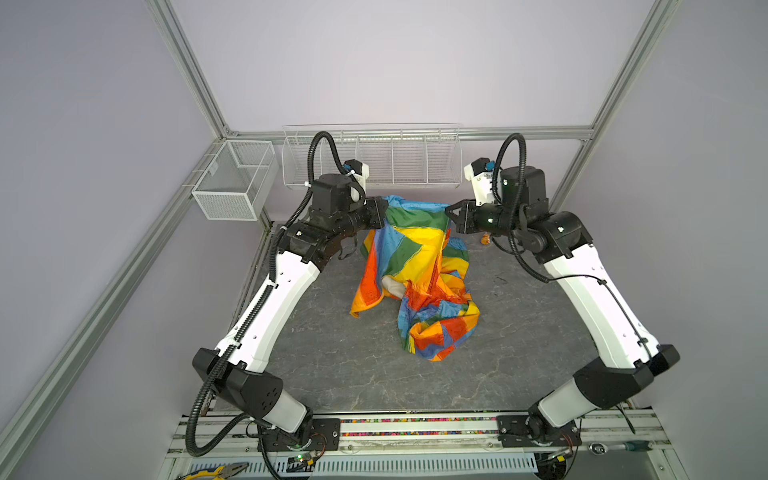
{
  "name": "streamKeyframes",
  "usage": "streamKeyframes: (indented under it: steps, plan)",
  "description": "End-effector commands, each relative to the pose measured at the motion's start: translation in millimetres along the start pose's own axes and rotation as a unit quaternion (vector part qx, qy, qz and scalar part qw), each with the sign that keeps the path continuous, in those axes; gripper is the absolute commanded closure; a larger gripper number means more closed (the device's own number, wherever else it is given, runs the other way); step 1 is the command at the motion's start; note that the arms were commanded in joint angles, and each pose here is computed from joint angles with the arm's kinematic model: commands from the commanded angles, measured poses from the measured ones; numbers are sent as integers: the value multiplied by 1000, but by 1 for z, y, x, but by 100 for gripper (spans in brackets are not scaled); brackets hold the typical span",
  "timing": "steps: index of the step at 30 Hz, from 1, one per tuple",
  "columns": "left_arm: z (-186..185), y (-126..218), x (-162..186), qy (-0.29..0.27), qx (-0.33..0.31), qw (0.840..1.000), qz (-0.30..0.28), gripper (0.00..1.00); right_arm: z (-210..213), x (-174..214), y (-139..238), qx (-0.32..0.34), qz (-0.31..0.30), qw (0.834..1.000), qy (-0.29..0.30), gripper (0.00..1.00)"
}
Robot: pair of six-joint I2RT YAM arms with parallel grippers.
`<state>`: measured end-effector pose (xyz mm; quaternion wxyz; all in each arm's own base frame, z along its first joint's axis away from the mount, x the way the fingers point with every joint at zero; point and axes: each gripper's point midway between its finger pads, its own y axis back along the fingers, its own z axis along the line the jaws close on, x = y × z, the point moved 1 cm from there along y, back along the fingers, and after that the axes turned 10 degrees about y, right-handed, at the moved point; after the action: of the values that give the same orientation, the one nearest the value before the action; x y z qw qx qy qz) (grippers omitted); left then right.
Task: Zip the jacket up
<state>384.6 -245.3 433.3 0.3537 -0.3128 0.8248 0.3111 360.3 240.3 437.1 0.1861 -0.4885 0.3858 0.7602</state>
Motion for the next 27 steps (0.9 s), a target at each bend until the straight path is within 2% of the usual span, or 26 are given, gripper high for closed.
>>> streamKeyframes:
  steps: [1, 6, 10, 14, 17, 20, 24, 25, 26, 27]
  plan:
    - [-18, 28, -21, -23, 14, 999, -24, 100, 7, -17, 25, -13, -29, 999, 23, 93]
    - [-17, 31, -19, -23, 9, 999, -22, 100, -7, -15, 21, -11, -22, 1000, 6, 93]
    - [3, 11, 0, -14, -16, 1000, 4, 100, -22, 9, -8, -9, 22, 1000, -15, 93]
    - [39, -19, 24, 3, -73, 997, 28, 100, -54, 52, -48, 43, 97, 994, -40, 93]
    - [71, -42, 40, 21, -125, 991, 45, 100, -82, 88, -72, 97, 161, 980, -59, 93]
    - [113, -60, 51, 55, -184, 980, 57, 100, -108, 116, -89, 140, 200, 967, -71, 93]
    - [162, -75, 65, 105, -235, 964, 72, 100, -129, 139, -99, 159, 233, 955, -94, 82]
    - [171, -77, 68, 108, -247, 960, 73, 91, -133, 142, -100, 162, 237, 953, -99, 75]
    - [179, -76, 70, 110, -259, 957, 76, 70, -134, 144, -99, 162, 240, 952, -101, 66]
    - [182, -75, 71, 109, -267, 954, 78, 55, -136, 146, -97, 164, 241, 951, -102, 57]
